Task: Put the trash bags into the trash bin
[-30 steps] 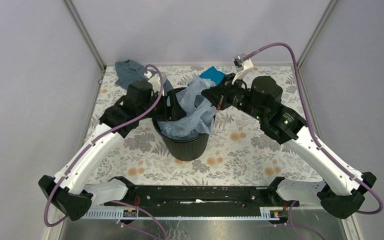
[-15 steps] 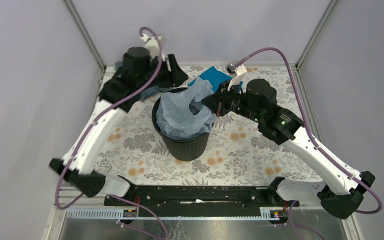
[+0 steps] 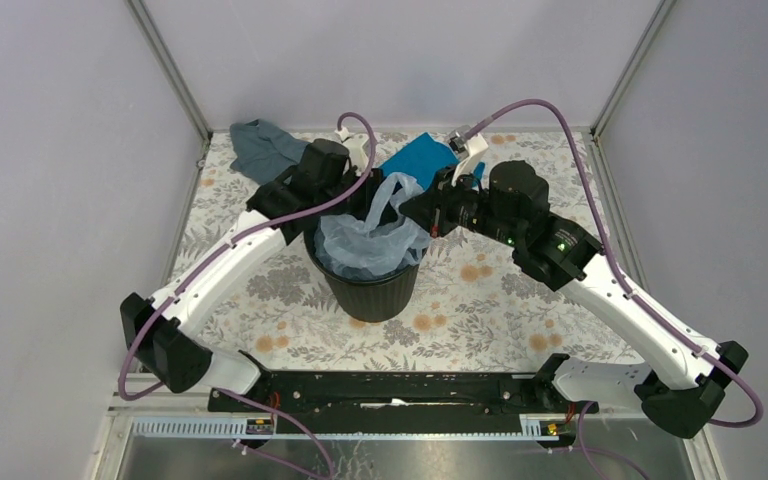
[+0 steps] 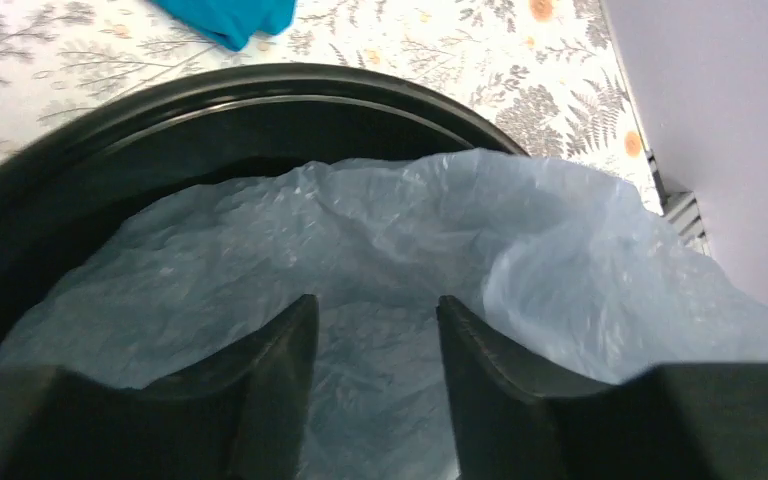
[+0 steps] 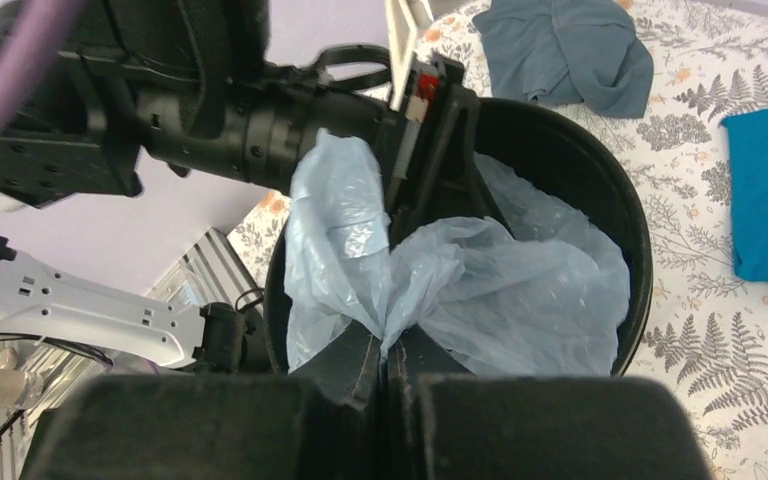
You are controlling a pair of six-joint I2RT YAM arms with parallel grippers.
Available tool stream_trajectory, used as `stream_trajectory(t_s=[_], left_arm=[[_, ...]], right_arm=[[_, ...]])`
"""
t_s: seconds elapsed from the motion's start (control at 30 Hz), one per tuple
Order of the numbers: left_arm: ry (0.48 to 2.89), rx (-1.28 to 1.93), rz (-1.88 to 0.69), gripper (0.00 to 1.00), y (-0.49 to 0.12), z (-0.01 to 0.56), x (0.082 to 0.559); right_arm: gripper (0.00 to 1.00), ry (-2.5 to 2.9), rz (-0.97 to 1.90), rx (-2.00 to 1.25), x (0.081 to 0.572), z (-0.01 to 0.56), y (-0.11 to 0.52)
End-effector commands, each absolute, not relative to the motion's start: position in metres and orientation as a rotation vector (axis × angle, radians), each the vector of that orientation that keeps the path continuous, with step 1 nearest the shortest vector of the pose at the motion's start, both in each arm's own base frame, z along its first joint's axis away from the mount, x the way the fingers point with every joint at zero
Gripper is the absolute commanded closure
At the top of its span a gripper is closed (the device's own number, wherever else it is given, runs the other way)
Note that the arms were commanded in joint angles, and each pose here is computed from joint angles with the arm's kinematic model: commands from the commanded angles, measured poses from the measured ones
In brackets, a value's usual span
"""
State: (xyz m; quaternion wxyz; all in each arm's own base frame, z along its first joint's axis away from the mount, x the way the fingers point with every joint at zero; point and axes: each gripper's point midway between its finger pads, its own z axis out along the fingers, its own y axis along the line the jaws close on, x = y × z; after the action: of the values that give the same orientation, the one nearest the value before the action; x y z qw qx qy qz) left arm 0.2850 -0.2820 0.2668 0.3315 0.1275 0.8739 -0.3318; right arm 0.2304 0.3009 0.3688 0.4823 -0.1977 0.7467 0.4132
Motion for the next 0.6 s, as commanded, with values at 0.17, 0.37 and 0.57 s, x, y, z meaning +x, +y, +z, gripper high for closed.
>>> stream_trajectory(t_s=[0.17, 0.37, 0.57], left_arm=[[2.019, 0.238, -0.623, 0.28, -0.220, 0.385, 0.305], [2.114, 0.025, -0.337, 0.04, -0.146, 0.340, 0.322], [2.211, 0.007, -0.452, 0.01, -0.149, 0.293, 0.312]], right_arm=[[1.00, 1.837, 0.977, -0.452, 0.229, 0.359, 0.291], [1.00, 1.846, 1.020, -0.446, 0.221, 0.359, 0.291], [1.00, 1.839, 1.030, -0.453, 0.219, 0.361, 0.291]])
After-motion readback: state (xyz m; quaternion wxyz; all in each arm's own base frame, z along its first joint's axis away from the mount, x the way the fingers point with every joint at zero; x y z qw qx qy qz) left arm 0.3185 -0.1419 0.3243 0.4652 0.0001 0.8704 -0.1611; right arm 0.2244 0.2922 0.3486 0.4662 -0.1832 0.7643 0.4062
